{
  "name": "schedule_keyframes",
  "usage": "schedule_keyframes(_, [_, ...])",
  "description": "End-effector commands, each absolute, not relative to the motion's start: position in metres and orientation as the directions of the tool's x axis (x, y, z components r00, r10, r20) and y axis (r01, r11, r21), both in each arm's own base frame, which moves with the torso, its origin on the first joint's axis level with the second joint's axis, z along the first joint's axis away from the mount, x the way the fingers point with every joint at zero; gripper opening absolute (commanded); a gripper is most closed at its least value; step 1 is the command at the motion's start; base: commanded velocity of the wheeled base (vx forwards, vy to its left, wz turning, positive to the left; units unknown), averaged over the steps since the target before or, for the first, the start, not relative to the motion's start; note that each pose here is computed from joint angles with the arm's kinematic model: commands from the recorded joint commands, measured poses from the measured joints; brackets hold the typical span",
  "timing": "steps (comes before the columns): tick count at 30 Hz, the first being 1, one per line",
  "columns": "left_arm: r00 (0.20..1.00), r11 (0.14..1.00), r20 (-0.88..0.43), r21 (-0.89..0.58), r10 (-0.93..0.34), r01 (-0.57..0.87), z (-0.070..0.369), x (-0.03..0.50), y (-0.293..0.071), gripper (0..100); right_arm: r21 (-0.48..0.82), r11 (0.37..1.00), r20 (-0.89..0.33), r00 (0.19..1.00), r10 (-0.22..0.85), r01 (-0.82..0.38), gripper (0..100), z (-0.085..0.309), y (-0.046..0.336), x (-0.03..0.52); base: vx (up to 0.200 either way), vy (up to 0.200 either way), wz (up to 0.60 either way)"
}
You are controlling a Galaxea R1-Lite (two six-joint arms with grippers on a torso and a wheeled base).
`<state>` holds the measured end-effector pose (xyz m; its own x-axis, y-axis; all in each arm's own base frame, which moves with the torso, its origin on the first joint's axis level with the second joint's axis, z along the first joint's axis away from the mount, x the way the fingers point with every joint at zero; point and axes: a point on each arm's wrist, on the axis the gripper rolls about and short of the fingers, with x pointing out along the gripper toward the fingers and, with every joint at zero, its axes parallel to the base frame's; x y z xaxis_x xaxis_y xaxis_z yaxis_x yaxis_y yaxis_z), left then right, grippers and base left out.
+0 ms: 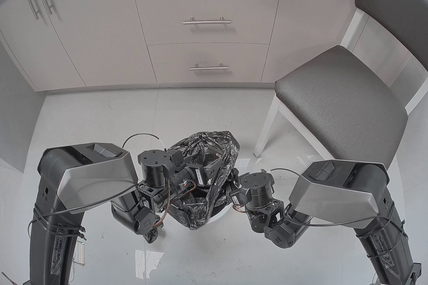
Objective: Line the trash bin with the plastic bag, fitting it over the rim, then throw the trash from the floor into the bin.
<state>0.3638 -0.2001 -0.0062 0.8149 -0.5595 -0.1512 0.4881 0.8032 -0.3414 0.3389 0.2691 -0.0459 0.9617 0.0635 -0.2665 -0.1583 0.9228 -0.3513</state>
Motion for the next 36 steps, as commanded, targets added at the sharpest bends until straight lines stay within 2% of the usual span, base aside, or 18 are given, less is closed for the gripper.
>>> schedule_keyframes(1, [0.815, 0.804, -0.157, -0.342, -0.559, 0.486, -0.008, 0.362, -0.199, 100, -0.357, 0.92, -0.277, 0.959, 0.061, -0.162, 100, -0.054, 0.269, 0.34, 0.0, 0.0, 0.0])
schedule_keyframes(12, [0.815, 0.804, -0.153, -0.342, -0.559, 0.487, -0.007, 0.362, -0.199, 100, -0.36, 0.917, -0.283, 0.957, 0.067, -0.171, 100, -0.058, 0.27, 0.339, 0.0, 0.0, 0.0])
schedule_keyframes(15, [0.814, 0.805, -0.158, -0.342, -0.558, 0.485, -0.008, 0.362, -0.199, 100, -0.351, 0.921, -0.269, 0.96, 0.075, -0.17, 100, -0.052, 0.272, 0.338, 0.0, 0.0, 0.0])
schedule_keyframes(20, [0.815, 0.804, -0.153, -0.342, -0.559, 0.487, -0.007, 0.362, -0.199, 100, -0.324, 0.927, -0.229, 0.966, 0.116, -0.188, 100, -0.02, 0.28, 0.324, 0.0, 0.0, 0.0])
schedule_keyframes(36, [0.814, 0.804, -0.157, -0.342, -0.56, 0.487, -0.009, 0.362, -0.2, 100, -0.32, 0.936, -0.186, 0.979, 0.087, -0.144, 100, -0.003, 0.27, 0.334, 0.0, 0.0, 0.0])
